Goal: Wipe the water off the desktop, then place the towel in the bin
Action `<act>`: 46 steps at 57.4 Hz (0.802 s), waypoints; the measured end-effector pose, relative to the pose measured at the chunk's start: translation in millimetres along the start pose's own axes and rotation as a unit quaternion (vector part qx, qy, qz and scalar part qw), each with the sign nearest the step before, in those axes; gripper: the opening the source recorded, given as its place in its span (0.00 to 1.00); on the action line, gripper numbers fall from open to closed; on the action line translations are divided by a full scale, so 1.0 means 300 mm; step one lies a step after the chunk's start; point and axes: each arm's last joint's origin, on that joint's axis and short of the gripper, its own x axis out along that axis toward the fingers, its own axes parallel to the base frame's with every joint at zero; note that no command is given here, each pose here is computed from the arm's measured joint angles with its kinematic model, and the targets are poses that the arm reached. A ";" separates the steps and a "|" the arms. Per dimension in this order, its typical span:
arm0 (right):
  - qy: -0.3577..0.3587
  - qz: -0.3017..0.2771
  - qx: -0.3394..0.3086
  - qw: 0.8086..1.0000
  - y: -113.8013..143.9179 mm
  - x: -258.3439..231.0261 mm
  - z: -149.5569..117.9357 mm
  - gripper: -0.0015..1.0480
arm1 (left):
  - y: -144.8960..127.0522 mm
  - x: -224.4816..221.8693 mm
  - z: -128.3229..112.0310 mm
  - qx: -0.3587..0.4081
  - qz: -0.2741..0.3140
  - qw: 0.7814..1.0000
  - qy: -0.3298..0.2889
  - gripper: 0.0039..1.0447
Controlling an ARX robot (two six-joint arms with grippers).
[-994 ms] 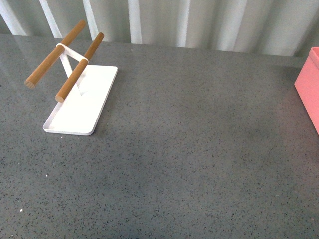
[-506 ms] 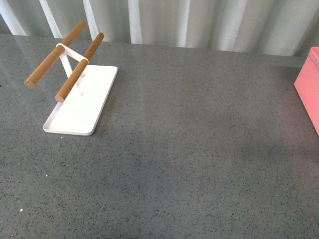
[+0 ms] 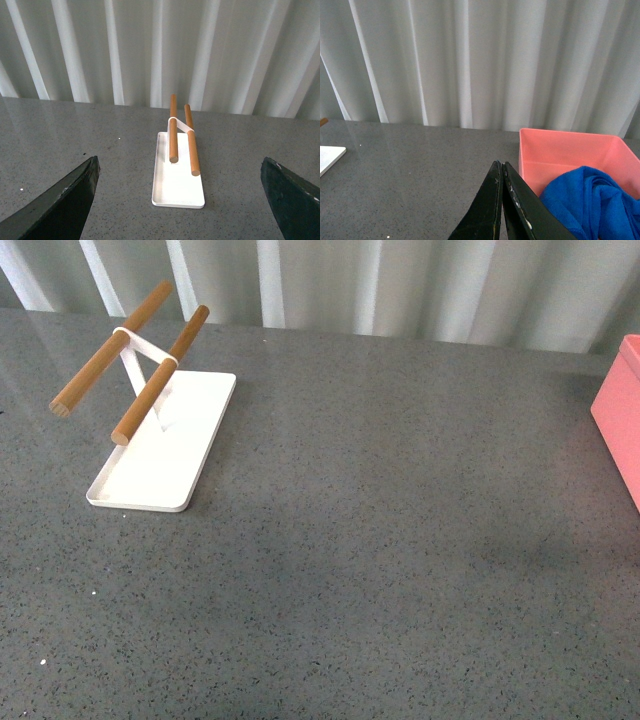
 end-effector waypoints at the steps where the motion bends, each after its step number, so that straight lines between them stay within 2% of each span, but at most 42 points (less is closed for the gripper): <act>1: 0.000 0.000 0.000 1.000 0.000 -0.001 0.000 0.03 | 0.000 0.000 0.000 0.000 0.000 1.000 0.000 0.94; 25: -0.001 -0.001 0.000 1.000 0.000 -0.034 0.000 0.03 | 0.000 0.000 0.000 0.000 0.000 1.000 0.000 0.94; 30: 0.017 -0.001 0.000 1.000 0.000 -0.063 -0.017 0.03 | 0.000 0.000 0.000 0.000 0.000 1.000 0.000 0.94; 44: 0.002 -0.001 0.000 1.000 0.000 -0.072 -0.009 0.03 | 0.000 0.000 0.000 0.000 0.000 1.000 0.000 0.94; 46: 0.002 -0.001 0.000 1.000 0.000 -0.072 -0.009 0.07 | 0.000 0.000 0.000 0.000 0.000 1.000 0.000 0.94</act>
